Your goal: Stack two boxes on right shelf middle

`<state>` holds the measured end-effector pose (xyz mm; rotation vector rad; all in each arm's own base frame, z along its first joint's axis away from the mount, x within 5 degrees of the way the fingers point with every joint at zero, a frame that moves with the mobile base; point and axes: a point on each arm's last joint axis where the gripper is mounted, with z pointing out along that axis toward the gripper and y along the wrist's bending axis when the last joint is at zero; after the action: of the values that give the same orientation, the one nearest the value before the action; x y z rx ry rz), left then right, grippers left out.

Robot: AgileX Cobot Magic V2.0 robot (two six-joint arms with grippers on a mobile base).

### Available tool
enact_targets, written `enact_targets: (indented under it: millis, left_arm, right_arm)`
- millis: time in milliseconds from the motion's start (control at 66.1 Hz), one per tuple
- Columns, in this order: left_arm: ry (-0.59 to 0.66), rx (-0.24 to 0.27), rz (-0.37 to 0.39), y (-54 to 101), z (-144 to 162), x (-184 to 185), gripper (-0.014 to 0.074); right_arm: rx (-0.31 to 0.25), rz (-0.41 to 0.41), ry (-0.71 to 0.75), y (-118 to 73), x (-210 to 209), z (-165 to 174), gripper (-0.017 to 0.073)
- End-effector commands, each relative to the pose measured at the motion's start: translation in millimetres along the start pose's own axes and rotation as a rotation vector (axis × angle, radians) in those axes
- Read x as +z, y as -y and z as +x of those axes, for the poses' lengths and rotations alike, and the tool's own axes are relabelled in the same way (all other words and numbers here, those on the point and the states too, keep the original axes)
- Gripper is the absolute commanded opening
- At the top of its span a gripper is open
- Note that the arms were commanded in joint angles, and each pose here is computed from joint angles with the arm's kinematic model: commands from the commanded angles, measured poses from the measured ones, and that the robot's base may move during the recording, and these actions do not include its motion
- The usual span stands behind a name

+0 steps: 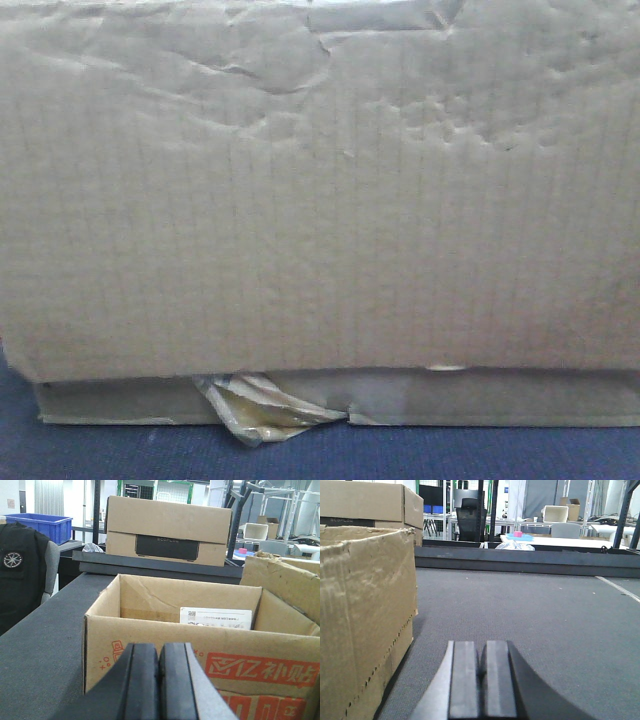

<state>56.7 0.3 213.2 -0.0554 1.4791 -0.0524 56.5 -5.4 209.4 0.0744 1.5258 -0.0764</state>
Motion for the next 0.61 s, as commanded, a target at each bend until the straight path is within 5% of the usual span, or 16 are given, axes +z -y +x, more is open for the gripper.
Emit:
enact_targets:
  millis: [0,590]
  left_arm:
    - [0.024,-0.003,0.001,0.2,-2.5,-0.6,-0.0111]
    - [0.024,-0.003,0.001,0.2,-2.5,-0.6,-0.0111]
  right_arm:
    - [-0.005,-0.002,0.029,-0.1,-0.4,-2.5,-0.0169]
    - [-0.005,-0.002,0.029,-0.1,-0.4,-2.5,-0.0169]
